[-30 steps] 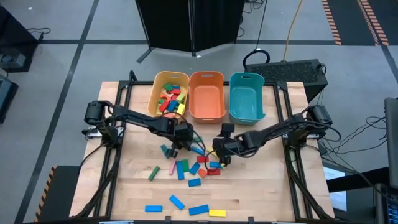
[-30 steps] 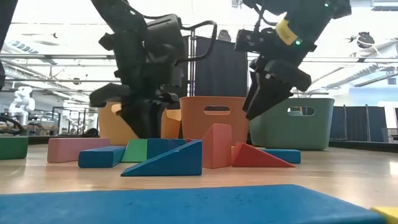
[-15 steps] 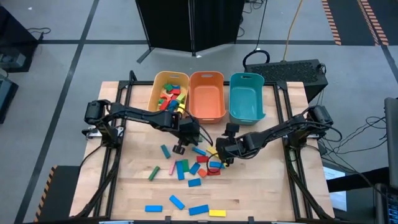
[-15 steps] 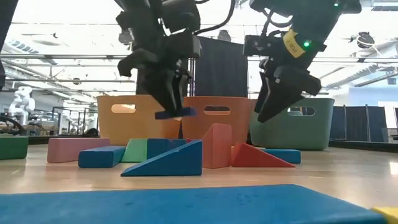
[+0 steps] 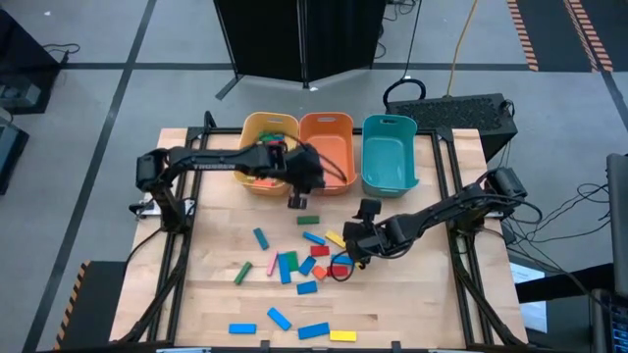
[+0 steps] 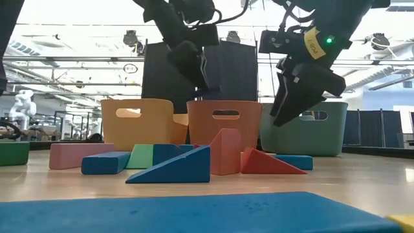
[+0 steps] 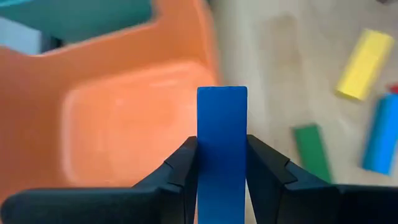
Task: Sort blocks by size
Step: Put the blue rectangle block into the orange bin
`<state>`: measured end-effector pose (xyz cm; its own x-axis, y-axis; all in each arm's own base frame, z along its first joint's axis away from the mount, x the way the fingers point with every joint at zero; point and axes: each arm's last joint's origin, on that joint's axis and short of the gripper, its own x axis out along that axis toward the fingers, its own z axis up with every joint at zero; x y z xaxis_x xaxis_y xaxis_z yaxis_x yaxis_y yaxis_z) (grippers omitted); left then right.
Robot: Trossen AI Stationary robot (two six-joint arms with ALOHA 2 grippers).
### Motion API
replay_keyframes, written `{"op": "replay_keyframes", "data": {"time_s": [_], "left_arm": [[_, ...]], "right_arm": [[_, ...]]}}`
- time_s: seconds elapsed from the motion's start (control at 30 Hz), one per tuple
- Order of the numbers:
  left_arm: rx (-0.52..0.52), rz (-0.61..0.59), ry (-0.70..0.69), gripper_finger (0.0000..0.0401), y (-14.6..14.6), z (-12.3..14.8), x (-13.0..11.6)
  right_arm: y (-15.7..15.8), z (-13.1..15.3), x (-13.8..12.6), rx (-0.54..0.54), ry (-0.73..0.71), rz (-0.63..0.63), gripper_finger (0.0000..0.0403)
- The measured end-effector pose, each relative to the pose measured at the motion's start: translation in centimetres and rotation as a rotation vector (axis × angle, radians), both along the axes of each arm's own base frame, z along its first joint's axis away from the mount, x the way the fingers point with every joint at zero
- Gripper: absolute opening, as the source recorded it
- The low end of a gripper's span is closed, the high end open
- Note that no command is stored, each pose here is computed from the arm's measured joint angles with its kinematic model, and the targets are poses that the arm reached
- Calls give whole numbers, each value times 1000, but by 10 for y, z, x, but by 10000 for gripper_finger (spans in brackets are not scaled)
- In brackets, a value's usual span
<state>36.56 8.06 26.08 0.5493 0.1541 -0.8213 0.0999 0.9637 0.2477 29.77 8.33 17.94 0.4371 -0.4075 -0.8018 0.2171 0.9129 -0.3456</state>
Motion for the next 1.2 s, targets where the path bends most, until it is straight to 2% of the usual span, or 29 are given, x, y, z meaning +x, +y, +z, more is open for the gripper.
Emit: {"op": "replay_keyframes", "data": {"time_s": [0.37, 0.47, 0.6, 0.97, 1.2], "left_arm": [[60, 165, -234, 99, 62, 20, 0], [42, 233, -308, 99, 77, 21, 1], [-3, 268, -334, 98, 92, 12, 4], [-79, 319, -172, 99, 110, -44, 12], [-124, 287, -141, 104, 111, -55, 14]], "right_arm": [[15, 0, -5, 44, -40, -29, 247], [18, 0, -5, 51, -48, -33, 247], [18, 0, -5, 59, -59, -47, 247], [18, 1, -3, 57, -72, -37, 247], [17, 1, -2, 43, -74, -29, 247]]}}
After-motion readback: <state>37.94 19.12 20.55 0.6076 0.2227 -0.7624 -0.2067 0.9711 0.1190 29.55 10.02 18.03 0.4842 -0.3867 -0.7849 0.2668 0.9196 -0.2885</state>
